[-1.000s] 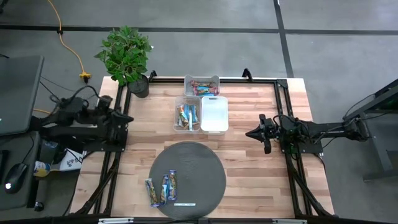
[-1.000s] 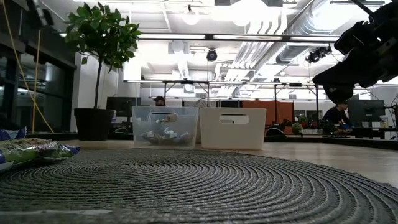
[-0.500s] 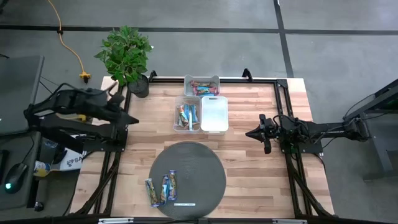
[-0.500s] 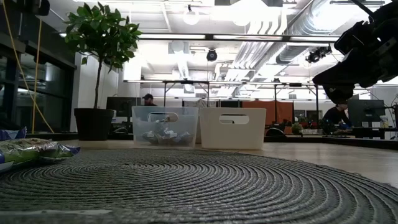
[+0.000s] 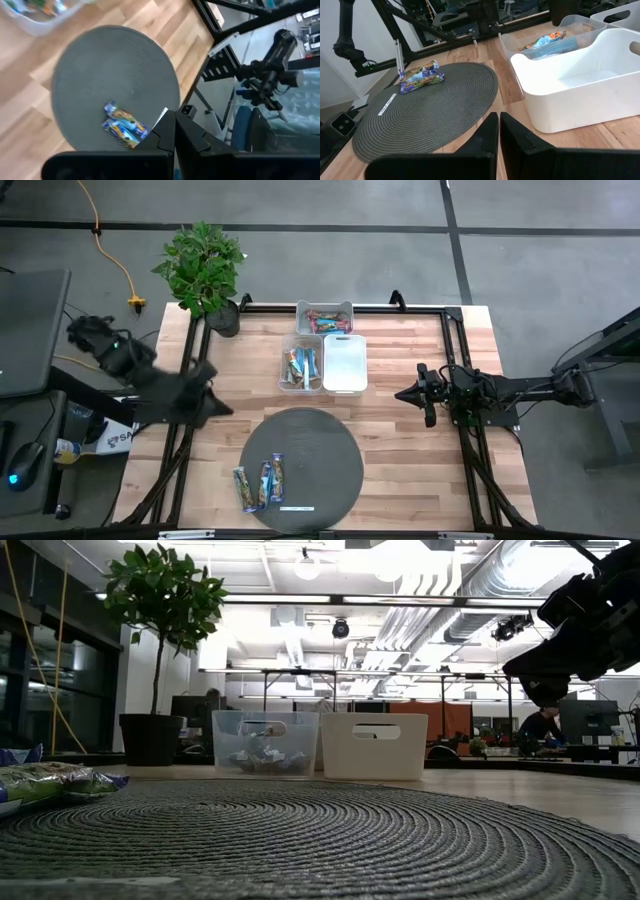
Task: Pick and place Granola Bars by type
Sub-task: Put the blue granola bar into the white bin
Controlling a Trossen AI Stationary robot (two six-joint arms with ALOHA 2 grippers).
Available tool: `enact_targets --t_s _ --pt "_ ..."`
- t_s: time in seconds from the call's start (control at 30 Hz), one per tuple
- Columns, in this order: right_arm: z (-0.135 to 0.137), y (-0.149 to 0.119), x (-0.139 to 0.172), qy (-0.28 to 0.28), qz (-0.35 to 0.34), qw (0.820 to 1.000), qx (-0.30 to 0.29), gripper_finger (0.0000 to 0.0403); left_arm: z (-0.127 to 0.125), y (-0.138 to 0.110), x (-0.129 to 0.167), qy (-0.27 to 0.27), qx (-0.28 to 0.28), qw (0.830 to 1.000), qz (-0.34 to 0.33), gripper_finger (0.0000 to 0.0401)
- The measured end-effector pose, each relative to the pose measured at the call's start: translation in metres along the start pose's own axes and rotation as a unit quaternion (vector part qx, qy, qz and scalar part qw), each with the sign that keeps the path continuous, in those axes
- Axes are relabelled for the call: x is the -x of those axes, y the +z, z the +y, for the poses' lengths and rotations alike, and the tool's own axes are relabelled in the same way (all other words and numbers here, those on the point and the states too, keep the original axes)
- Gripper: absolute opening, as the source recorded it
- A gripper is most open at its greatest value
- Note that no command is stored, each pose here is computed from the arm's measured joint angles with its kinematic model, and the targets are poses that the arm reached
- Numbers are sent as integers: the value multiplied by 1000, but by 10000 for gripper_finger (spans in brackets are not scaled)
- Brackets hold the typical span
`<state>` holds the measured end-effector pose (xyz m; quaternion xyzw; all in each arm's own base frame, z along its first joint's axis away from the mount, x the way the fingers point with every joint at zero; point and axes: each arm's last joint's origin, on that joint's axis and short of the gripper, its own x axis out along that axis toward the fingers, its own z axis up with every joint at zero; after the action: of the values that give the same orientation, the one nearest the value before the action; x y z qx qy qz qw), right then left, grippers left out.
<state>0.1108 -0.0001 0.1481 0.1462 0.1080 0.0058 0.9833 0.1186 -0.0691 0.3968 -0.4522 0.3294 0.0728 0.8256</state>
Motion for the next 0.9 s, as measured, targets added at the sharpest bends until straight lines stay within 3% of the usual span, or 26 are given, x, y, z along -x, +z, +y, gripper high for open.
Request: enact_targets --t_s 0.27,0.5,0.63,0.9 --pt "0 0 0 0 0 1000 0 0 -17 -61 -15 32 30 998 -39 0" --pt "0 0 0 0 0 1000 0 0 -14 -106 -49 158 97 981 -49 0" --pt "0 0 0 0 0 1000 0 0 -13 -126 -73 225 141 963 -46 0" --pt "0 0 0 0 0 1000 0 0 -19 -144 -123 260 196 944 -48 0"
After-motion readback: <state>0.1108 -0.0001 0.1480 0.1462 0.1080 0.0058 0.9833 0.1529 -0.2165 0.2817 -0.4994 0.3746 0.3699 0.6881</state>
